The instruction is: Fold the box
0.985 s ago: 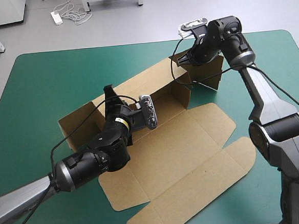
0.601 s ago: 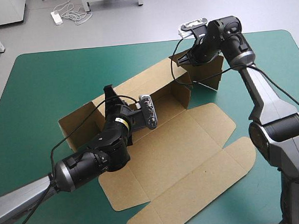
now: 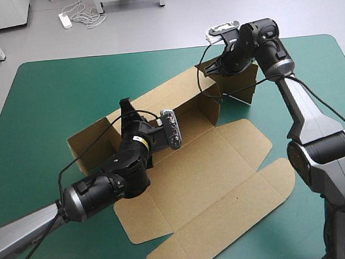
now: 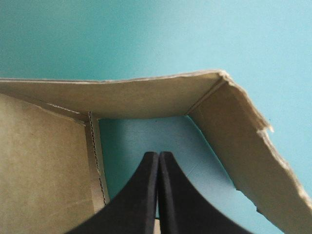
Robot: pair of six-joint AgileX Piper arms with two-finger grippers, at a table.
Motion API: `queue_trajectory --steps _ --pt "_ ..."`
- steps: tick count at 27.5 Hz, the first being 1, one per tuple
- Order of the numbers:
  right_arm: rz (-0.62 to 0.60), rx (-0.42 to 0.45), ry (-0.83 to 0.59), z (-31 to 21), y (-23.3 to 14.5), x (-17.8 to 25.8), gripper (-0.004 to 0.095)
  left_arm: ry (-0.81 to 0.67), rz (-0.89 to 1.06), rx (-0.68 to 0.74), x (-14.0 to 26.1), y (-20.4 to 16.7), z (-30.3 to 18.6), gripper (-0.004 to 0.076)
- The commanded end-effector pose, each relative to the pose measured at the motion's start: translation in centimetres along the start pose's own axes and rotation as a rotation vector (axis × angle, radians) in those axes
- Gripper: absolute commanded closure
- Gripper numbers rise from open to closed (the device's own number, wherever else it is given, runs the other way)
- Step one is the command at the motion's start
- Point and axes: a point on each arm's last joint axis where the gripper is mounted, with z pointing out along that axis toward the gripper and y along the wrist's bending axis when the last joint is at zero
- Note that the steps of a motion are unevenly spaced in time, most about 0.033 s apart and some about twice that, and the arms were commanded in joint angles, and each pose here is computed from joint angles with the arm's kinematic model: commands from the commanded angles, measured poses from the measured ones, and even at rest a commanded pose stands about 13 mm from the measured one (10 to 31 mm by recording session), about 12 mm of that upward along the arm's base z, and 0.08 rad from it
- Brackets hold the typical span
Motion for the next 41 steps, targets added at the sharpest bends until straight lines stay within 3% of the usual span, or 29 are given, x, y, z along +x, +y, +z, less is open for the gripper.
queue_trajectory --steps 1,5,10,25,35,41 --pt "0.007 -0.016 -0.152 -6.5 0.6 -1.0 0.0921 -0.070 -0.049 -0.007 -0.4 0.9 -1.1 0.0733" --pt "-0.004 -0.013 -0.305 -10.8 0.8 -2.2 0.0921 -0.067 -0.049 -0.007 -0.4 0.9 -1.1 0.0733" --pt "-0.004 -0.007 -0.413 -11.3 0.8 -3.2 0.0921 -0.066 -0.049 -0.007 -0.4 0.9 -1.1 0.0733" --pt "0.004 0.006 -0.377 -4.8 0.1 -4.1 0.0921 -0.065 -0.068 0.017 -0.4 0.7 -1.1 0.0733" --pt "-0.009 0.041 -0.168 -4.0 -0.2 -2.3 0.0921 -0.065 -0.058 0.016 -0.4 0.7 -1.1 0.0733" --pt "0.006 0.038 -0.179 -5.0 -0.1 -2.2 0.0921 -0.062 -0.062 0.015 -0.3 0.7 -1.1 0.0733"
